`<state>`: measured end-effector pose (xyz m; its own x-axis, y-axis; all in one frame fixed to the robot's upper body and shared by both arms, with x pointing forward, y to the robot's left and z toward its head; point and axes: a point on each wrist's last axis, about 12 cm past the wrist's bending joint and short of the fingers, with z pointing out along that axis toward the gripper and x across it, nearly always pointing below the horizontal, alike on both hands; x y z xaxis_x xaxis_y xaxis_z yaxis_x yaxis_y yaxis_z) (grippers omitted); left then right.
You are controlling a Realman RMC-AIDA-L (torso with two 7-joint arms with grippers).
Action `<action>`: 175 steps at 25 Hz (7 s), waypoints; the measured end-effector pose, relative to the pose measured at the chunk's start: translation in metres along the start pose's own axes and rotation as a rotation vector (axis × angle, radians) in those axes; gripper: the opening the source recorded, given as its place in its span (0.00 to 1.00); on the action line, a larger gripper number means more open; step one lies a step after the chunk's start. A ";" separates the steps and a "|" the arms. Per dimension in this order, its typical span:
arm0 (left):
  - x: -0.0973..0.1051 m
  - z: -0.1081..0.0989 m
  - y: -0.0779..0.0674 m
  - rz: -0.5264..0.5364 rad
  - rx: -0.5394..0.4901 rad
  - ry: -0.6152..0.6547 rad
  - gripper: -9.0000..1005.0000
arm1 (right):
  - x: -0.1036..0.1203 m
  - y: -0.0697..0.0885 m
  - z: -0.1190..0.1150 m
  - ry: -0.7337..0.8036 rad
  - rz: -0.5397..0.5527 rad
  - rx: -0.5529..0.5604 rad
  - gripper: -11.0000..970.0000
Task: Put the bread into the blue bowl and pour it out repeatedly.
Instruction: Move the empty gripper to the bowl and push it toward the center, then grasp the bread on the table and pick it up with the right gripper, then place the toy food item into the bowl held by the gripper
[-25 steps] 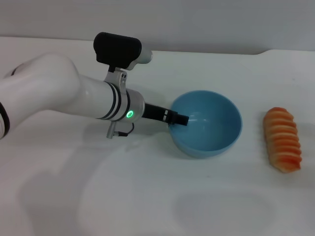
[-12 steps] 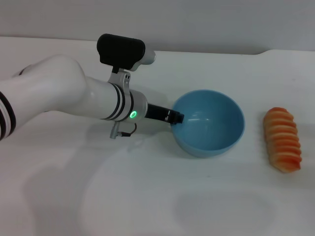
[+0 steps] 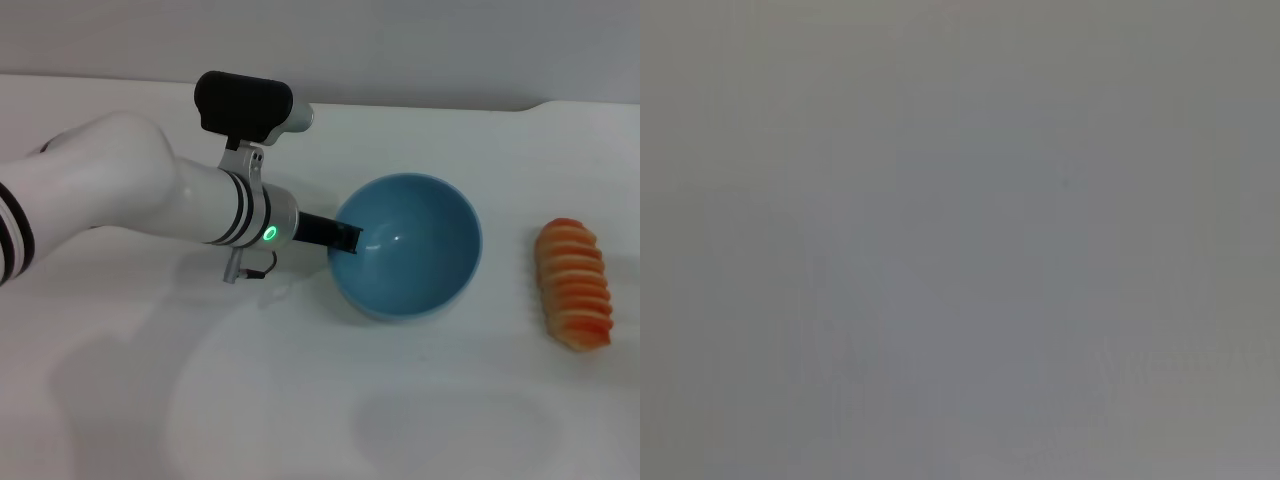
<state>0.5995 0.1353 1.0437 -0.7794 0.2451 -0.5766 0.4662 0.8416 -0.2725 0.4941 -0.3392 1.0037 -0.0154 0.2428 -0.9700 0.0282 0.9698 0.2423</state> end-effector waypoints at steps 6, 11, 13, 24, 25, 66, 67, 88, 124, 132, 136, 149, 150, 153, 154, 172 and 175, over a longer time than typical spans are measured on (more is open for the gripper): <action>-0.019 -0.003 -0.006 0.068 0.007 -0.005 0.01 | 0.001 0.001 -0.001 0.005 0.004 -0.003 0.75; -0.045 -0.005 -0.017 0.172 -0.001 0.032 0.01 | 0.004 0.002 0.000 0.027 0.003 -0.010 0.75; -0.054 -0.007 -0.020 0.190 -0.016 0.060 0.01 | 0.006 0.003 0.002 0.050 -0.001 -0.012 0.76; -0.092 -0.023 -0.024 0.208 -0.115 0.128 0.01 | 0.011 0.007 0.023 0.190 0.007 -0.053 0.74; -0.093 -0.024 -0.023 0.204 -0.116 0.133 0.01 | 0.010 0.006 0.030 0.227 0.011 -0.063 0.73; -0.092 -0.026 0.000 0.115 -0.156 0.073 0.01 | -0.049 0.033 0.085 1.014 0.074 -0.247 0.66; -0.092 -0.026 0.000 0.114 -0.156 0.072 0.01 | -0.048 0.035 0.085 1.017 0.074 -0.251 0.66; -0.085 -0.025 0.006 0.102 -0.158 0.077 0.01 | -0.033 0.047 0.086 1.039 0.101 -0.289 0.62; -0.082 -0.024 0.006 0.102 -0.160 0.078 0.01 | -0.056 0.054 0.096 0.977 -0.011 -0.360 0.36; -0.083 -0.024 0.004 0.110 -0.157 0.085 0.01 | -0.118 0.067 0.105 0.790 -0.034 -0.487 0.30; -0.081 -0.022 -0.005 0.138 -0.144 0.110 0.01 | -0.135 0.088 0.111 0.681 -0.074 -0.627 0.26; -0.079 -0.018 -0.020 0.144 -0.091 0.144 0.01 | -0.105 0.154 0.119 0.591 -0.153 -0.889 0.18; -0.080 -0.018 -0.020 0.144 -0.090 0.142 0.01 | -0.101 0.156 0.119 0.596 -0.149 -0.893 0.18; -0.081 -0.019 -0.020 0.143 -0.091 0.138 0.01 | -0.093 0.160 0.121 0.610 -0.139 -0.882 0.18; -0.081 -0.019 -0.020 0.142 -0.091 0.137 0.01 | -0.090 0.162 0.121 0.615 -0.138 -0.882 0.18; -0.079 -0.018 -0.015 0.126 -0.096 0.125 0.01 | -0.067 0.174 0.124 0.591 -0.171 -0.860 0.21; -0.078 -0.018 -0.014 0.123 -0.099 0.122 0.01 | -0.065 0.173 0.123 0.588 -0.168 -0.862 0.30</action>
<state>0.6464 0.1128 1.1068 -0.7666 0.4003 -0.5020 0.5226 0.8433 -0.1255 0.6231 -0.1898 1.1062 -0.4414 -0.1464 -0.8853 -0.7351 0.6249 0.2631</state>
